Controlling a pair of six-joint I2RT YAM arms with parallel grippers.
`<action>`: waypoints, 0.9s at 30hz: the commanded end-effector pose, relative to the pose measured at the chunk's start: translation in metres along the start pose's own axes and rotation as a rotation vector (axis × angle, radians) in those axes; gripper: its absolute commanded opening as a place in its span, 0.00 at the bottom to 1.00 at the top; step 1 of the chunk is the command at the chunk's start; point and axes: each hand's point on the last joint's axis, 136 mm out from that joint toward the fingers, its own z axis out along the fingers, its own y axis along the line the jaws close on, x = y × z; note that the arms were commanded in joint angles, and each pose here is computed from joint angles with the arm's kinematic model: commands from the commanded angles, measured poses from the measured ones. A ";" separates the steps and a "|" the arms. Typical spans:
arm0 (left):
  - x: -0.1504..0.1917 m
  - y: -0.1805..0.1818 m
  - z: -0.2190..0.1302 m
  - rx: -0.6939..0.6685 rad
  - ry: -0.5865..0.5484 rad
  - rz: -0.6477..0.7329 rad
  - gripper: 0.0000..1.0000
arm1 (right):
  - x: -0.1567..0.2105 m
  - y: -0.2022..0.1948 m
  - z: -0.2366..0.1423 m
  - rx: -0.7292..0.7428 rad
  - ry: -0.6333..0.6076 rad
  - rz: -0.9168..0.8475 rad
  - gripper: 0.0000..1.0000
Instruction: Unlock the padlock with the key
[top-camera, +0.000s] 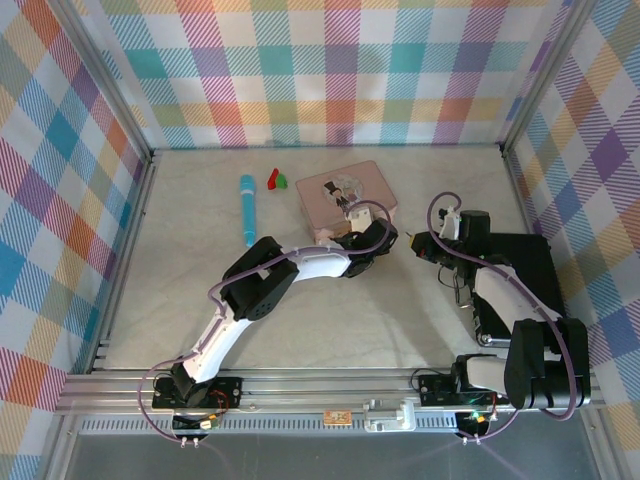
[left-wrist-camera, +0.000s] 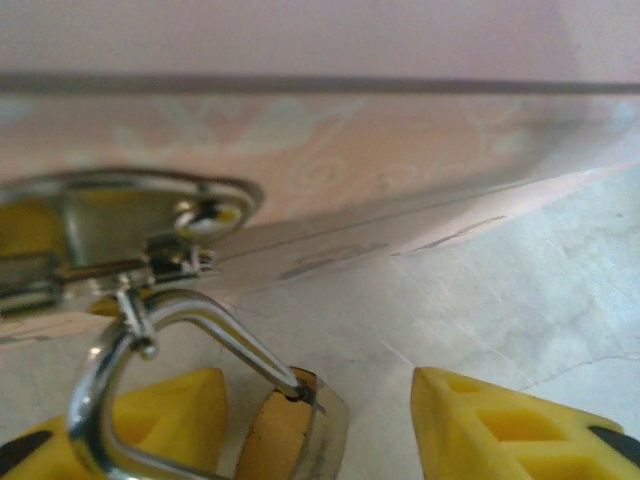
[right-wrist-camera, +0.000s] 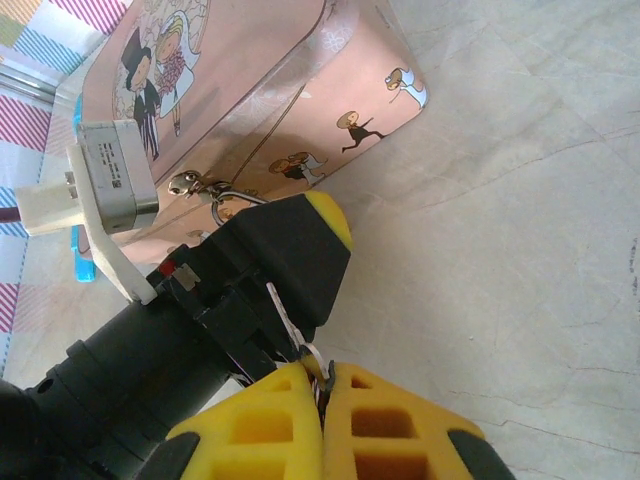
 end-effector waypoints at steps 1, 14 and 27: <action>0.025 0.035 0.019 -0.094 0.062 0.044 0.42 | -0.002 0.004 -0.003 -0.032 -0.012 -0.001 0.00; -0.003 0.018 -0.005 0.087 0.056 -0.102 0.00 | 0.020 -0.001 0.008 -0.075 0.059 0.087 0.00; -0.064 -0.022 -0.077 0.557 0.055 -0.428 0.00 | 0.039 0.024 0.024 -0.350 0.142 0.246 0.00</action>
